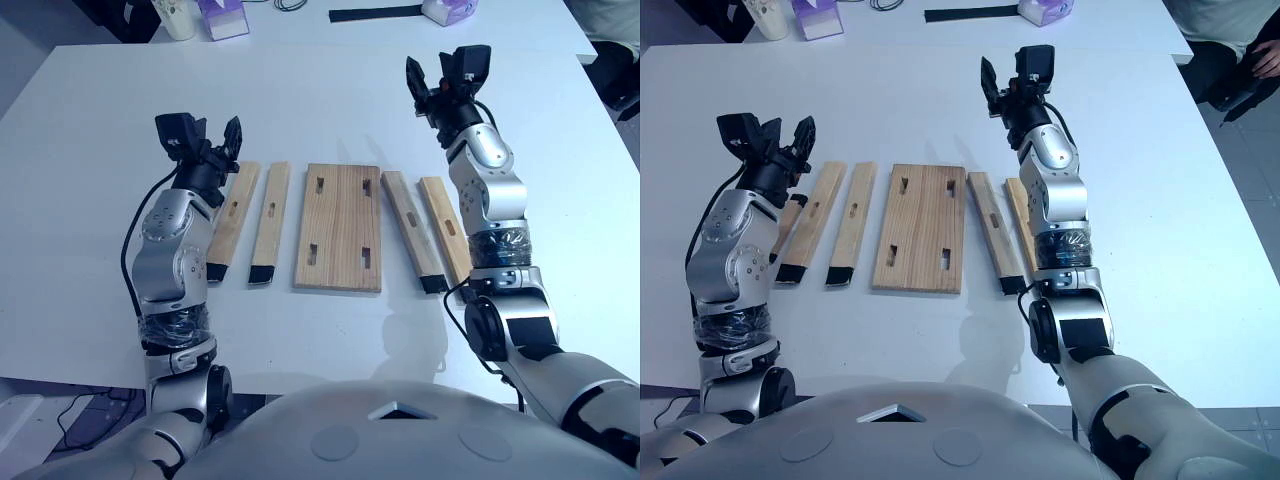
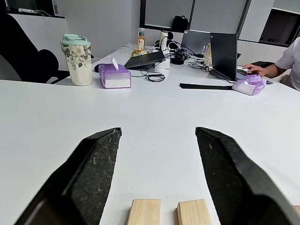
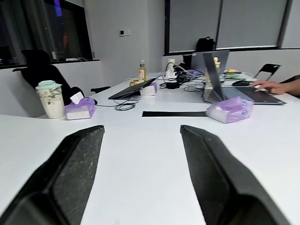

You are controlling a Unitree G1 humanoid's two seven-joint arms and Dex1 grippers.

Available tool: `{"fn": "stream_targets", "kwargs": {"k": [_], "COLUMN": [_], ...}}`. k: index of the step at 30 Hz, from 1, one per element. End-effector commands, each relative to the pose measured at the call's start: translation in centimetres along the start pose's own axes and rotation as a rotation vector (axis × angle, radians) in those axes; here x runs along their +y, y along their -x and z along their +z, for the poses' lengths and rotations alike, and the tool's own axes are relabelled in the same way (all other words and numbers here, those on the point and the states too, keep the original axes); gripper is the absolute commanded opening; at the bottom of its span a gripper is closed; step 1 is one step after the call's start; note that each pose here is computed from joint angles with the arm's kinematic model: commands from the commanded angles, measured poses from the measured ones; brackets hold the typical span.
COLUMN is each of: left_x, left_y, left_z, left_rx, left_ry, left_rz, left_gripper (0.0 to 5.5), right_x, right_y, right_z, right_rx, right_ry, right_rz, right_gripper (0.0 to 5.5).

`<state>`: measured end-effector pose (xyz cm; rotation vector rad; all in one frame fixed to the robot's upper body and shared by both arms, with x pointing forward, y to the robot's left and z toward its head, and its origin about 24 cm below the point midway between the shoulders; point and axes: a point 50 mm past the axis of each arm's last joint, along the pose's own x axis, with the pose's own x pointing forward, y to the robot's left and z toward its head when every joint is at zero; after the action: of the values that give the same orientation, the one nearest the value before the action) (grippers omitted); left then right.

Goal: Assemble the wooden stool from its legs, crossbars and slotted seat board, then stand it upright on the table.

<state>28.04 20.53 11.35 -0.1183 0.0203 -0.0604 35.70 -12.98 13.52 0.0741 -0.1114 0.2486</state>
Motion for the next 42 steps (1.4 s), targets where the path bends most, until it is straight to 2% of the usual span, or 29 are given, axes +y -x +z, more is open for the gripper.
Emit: {"fn": "stream_targets", "kwargs": {"k": [1, 7, 19, 22, 23, 42], "left_x": [-0.2, -0.6, -1.6, -1.7, -1.7, -0.9], "left_y": [-0.4, -1.0, -1.4, -1.3, -1.2, -1.1], "left_z": [0.4, 0.3, 0.0, 0.0, 0.1, -1.1], "left_rx": [0.005, 0.003, -0.033, -0.044, -0.052, -0.005], "left_ry": [-0.035, -0.059, -0.119, -0.122, -0.12, -0.116], "left_rz": [-0.023, -0.003, -0.029, -0.033, -0.028, -0.01], "left_gripper": [2.95, 2.95, 2.95, 3.44, 3.45, 3.45], "right_x": [0.6, 0.6, 1.1, 1.3, 1.4, 1.3], "right_y": [0.4, 1.0, 0.6, 0.7, 0.7, 0.9], "right_z": [0.4, -0.2, 0.0, -0.2, -0.2, -0.6], "right_rx": [-0.044, -0.049, -0.059, -0.056, -0.055, -0.043], "right_ry": [0.068, 0.147, 0.159, 0.148, 0.143, 0.143], "right_rz": [0.001, -0.047, -0.031, -0.028, -0.028, -0.022], "right_gripper": [2.98, 2.98, 2.98, 3.48, 3.5, 3.5]}}
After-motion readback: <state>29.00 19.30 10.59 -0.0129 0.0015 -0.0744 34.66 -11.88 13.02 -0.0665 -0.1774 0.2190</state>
